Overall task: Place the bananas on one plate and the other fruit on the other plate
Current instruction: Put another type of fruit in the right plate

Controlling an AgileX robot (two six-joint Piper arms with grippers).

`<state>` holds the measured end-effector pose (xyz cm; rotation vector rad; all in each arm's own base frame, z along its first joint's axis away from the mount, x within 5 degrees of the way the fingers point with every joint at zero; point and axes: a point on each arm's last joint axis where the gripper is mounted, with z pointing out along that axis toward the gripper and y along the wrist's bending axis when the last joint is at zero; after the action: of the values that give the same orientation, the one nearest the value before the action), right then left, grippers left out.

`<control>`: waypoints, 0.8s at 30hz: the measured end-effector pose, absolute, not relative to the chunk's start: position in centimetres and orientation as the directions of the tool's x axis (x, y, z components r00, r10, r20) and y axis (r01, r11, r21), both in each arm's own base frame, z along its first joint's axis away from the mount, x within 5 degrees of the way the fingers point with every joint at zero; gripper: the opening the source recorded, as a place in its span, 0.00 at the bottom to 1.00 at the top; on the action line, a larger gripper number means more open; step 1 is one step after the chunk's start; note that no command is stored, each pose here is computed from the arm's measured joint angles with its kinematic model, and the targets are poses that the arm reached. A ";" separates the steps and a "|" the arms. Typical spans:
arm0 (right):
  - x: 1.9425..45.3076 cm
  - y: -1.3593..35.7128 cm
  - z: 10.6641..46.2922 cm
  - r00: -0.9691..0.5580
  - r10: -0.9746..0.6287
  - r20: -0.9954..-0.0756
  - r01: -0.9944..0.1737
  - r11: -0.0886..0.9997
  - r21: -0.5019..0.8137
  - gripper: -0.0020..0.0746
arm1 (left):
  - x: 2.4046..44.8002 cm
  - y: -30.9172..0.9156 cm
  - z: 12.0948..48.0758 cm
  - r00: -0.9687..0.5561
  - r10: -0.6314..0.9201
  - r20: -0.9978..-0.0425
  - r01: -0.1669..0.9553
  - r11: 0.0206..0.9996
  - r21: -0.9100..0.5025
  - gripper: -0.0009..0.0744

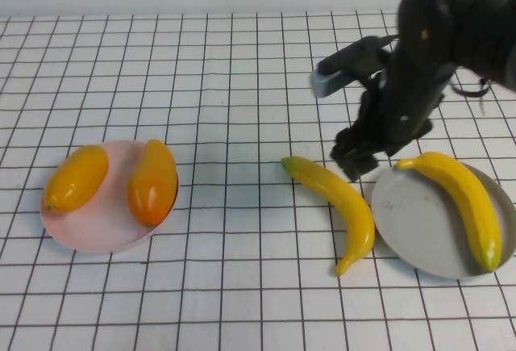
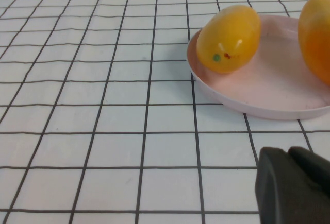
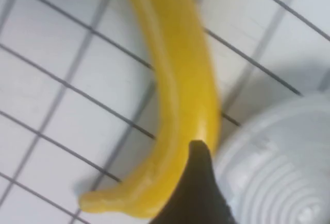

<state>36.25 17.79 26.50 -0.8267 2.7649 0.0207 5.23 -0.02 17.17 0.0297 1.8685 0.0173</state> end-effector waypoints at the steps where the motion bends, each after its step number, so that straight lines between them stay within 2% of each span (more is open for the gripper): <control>1: 36.0 19.3 26.1 -0.775 -0.575 -0.263 -0.581 0.812 -0.061 0.67 | 5.2 0.0 17.2 -0.293 0.029 -0.956 0.012 1.000 0.027 0.01; 5: 36.0 22.1 23.9 -0.732 -0.621 -0.281 -0.632 0.773 -0.063 0.66 | 5.2 0.0 17.2 -0.293 0.029 -0.956 0.012 1.000 0.027 0.01; 14: 37.2 22.3 19.3 -0.726 -0.663 -0.183 -0.654 0.748 -0.115 0.66 | 5.2 0.0 17.2 -0.293 0.029 -0.956 0.012 1.000 0.027 0.01; 20: 37.5 22.4 18.9 -0.718 -0.671 -0.187 -0.658 0.741 -0.133 0.65 | 5.2 0.0 17.2 -0.293 0.029 -0.956 0.012 1.000 0.027 0.01; 24: 37.7 22.5 19.3 -0.714 -0.670 -0.204 -0.657 0.741 -0.138 0.57 | 5.2 0.0 17.2 -0.293 0.029 -0.956 0.012 1.000 0.027 0.01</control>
<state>37.70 22.47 19.26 -1.0473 2.7022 -0.0807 5.23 -0.02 17.17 0.0297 1.8685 0.0173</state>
